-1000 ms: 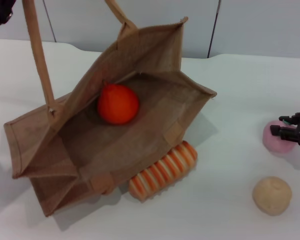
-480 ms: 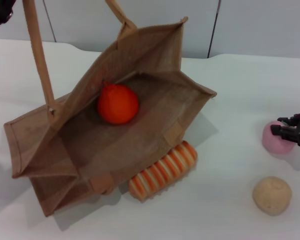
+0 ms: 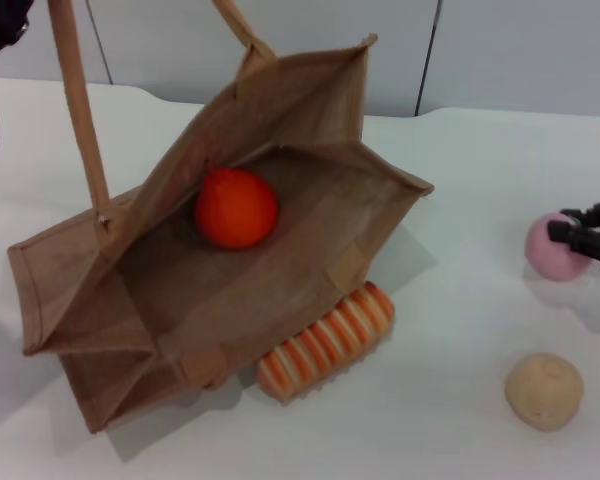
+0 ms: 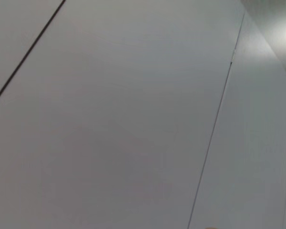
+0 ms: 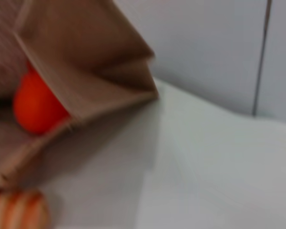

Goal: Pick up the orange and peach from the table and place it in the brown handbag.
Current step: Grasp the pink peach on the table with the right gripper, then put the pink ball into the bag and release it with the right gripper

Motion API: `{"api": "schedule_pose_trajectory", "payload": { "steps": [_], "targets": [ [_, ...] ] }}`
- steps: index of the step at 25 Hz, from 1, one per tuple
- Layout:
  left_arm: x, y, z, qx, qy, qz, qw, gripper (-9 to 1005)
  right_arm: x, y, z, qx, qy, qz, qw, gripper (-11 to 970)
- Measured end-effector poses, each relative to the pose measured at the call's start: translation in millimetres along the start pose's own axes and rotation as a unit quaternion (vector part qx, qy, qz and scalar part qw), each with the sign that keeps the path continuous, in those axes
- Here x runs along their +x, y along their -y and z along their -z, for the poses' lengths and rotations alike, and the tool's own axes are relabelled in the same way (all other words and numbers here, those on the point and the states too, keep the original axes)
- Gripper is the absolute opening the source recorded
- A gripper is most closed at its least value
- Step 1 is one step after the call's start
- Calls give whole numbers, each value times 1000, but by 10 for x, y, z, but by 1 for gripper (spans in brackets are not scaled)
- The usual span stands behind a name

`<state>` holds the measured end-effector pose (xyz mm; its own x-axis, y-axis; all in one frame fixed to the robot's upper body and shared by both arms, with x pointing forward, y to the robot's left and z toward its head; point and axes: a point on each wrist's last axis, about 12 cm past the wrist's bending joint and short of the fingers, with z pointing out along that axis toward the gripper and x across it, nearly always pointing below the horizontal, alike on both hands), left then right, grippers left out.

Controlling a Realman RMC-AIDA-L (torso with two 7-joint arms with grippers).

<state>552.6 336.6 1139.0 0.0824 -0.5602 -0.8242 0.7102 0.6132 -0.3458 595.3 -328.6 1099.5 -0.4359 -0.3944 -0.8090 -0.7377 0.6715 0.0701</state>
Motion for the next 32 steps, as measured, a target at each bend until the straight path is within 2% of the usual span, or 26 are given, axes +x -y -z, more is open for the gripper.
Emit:
{"api": "schedule_pose_trajectory", "payload": {
  "steps": [6, 9, 17, 20, 25, 28, 32],
  "targets": [
    [24, -5, -54, 2, -10, 2, 1000, 109, -245, -140, 8, -66, 66, 46, 995, 206],
    [45, -2, -117, 8, -19, 3, 1000, 109, -430, -276, -59, -122, 96, 81, 985, 204],
    [73, 11, -224, 20, -28, 6, 999, 109, -885, -714, -517, -263, 87, 163, 947, 193],
    [86, 19, -251, 24, -27, 9, 999, 109, -1030, -929, -732, -309, 75, 193, 928, 185],
    [103, 33, -317, 32, -29, 12, 999, 109, -1232, -1161, -1104, -304, 58, 236, 921, 185],
    [113, 39, -353, 37, -33, 13, 999, 109, -1343, -1271, -1332, -276, 40, 262, 924, 186],
    [139, 56, -448, 48, -45, 14, 998, 109, -1417, -1341, -1513, -238, 26, 278, 930, 183]
  ]
}}
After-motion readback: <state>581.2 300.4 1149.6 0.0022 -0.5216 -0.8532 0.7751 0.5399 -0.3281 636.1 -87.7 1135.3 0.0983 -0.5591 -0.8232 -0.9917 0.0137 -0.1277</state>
